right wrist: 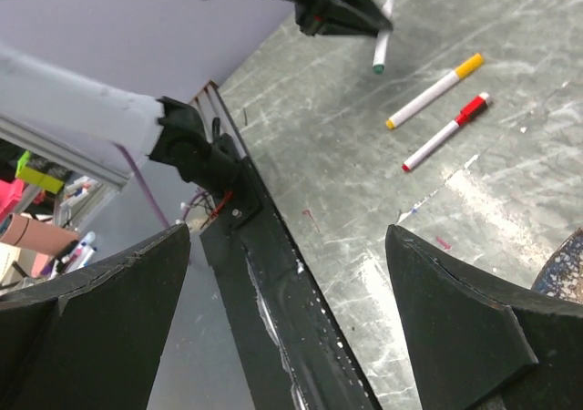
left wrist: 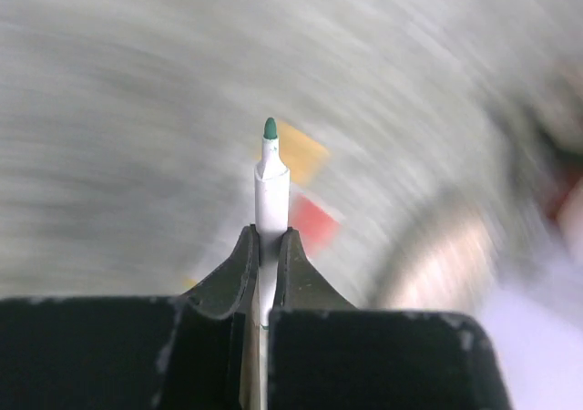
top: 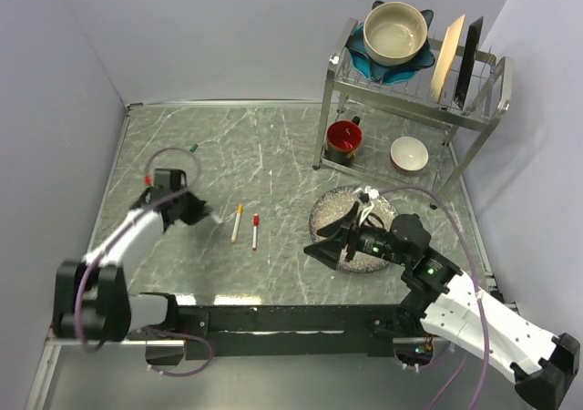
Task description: Insert the pens into the pen caps
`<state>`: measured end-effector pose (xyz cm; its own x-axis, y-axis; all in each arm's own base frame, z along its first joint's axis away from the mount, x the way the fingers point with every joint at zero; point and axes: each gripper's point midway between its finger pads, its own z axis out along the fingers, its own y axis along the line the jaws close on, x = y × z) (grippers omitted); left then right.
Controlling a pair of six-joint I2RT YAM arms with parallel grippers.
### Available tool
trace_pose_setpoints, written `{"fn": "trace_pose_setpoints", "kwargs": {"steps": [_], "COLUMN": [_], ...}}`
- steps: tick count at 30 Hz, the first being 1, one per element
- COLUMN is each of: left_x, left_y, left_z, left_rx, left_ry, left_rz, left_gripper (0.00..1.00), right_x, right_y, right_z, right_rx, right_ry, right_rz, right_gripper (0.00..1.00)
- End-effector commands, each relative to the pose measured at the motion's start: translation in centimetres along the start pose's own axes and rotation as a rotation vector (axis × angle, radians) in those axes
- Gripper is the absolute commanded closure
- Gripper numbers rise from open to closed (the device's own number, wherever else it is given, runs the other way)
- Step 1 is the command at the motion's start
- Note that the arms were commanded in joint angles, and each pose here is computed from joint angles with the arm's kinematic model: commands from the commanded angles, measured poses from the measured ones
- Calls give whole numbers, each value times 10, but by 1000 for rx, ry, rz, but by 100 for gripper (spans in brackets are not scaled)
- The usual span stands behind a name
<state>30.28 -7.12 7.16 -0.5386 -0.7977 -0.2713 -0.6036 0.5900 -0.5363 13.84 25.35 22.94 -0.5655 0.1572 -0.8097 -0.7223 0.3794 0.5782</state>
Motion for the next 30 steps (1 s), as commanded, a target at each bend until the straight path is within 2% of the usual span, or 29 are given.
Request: {"fn": "trace_pose_setpoints", "kwargs": {"steps": [1,5,9,15,22,30], "left_x": [61,116,165,191,205,216], "left_y": [-120,-148,-155,-155,-157,-162], "left_z": [-81,-136,-181,-223,-238,-241], "left_rx": [679,914,1094,1267,1312,1325], "left_ry": [85,171,260,293,304,323], "left_rz": [319,454,568,570,601,612], "left_gripper": [99,99,99,99,99,99], "right_x": [-17,-18,-21,-18,-24,-13], "right_y": [13,14,22,32,43,46], "right_z": [8,13,19,26,31,40], "right_rx": [-66,-94,-149,-232,-280,-303], "right_ry": [-42,-68,-74,-58,-61,-32], "right_rz": [-57,-68,-40,5,27,39], "right_gripper": [5,5,6,12,21,41]}}
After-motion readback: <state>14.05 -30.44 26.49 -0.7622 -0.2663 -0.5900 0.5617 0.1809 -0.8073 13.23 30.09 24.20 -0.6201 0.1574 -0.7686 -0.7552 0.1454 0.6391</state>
